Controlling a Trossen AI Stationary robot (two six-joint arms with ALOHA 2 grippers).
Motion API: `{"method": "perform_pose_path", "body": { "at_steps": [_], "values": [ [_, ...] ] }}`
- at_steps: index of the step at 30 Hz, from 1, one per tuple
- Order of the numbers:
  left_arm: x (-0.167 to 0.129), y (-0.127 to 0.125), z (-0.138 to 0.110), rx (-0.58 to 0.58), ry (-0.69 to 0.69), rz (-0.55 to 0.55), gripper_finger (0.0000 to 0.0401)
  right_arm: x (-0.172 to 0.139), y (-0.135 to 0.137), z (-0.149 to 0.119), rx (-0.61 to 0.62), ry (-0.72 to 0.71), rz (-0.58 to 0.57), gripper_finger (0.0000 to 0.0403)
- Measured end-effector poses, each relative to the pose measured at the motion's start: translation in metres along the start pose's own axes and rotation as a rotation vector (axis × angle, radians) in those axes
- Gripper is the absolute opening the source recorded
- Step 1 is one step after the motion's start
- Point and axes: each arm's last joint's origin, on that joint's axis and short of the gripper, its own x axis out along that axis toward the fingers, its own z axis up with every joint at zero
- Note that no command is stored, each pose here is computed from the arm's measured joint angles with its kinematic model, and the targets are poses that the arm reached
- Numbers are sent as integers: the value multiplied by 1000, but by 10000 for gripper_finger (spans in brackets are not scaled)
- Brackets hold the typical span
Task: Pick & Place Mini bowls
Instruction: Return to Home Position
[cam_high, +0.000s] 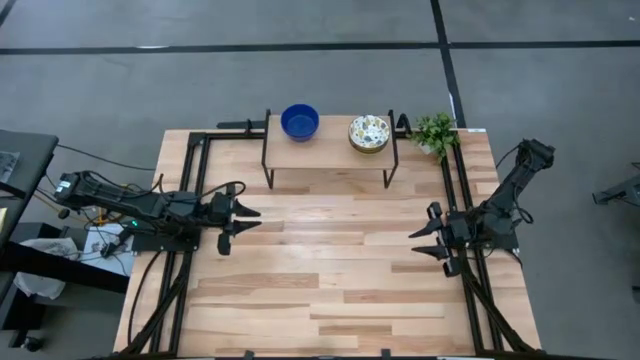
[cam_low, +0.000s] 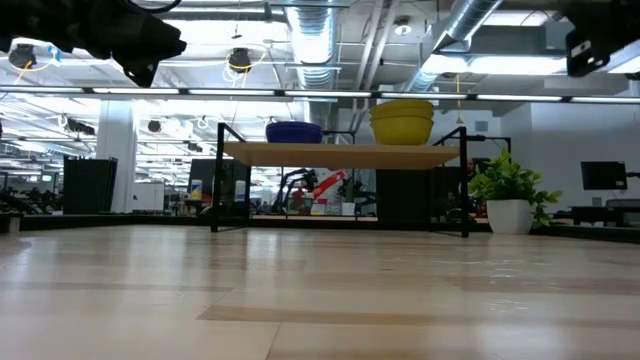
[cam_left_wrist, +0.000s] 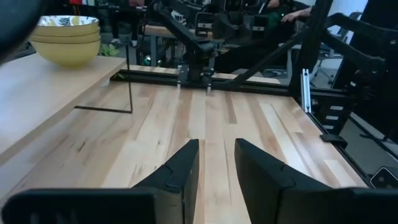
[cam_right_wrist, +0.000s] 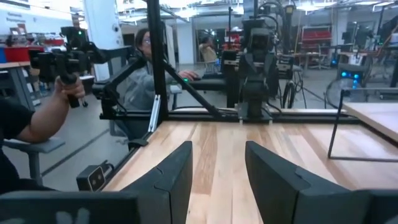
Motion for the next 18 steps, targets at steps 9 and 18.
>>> {"method": "perform_pose_path", "body": {
  "at_steps": [9,18],
  "values": [
    [-5,2,-6,5,-14,-1,101,-10,-7,-20,25,-32,1,135],
    [-22,6,-9,-2,-119,-8,101,-12,-8,-29,17,-22,2,136]
  ]
}}
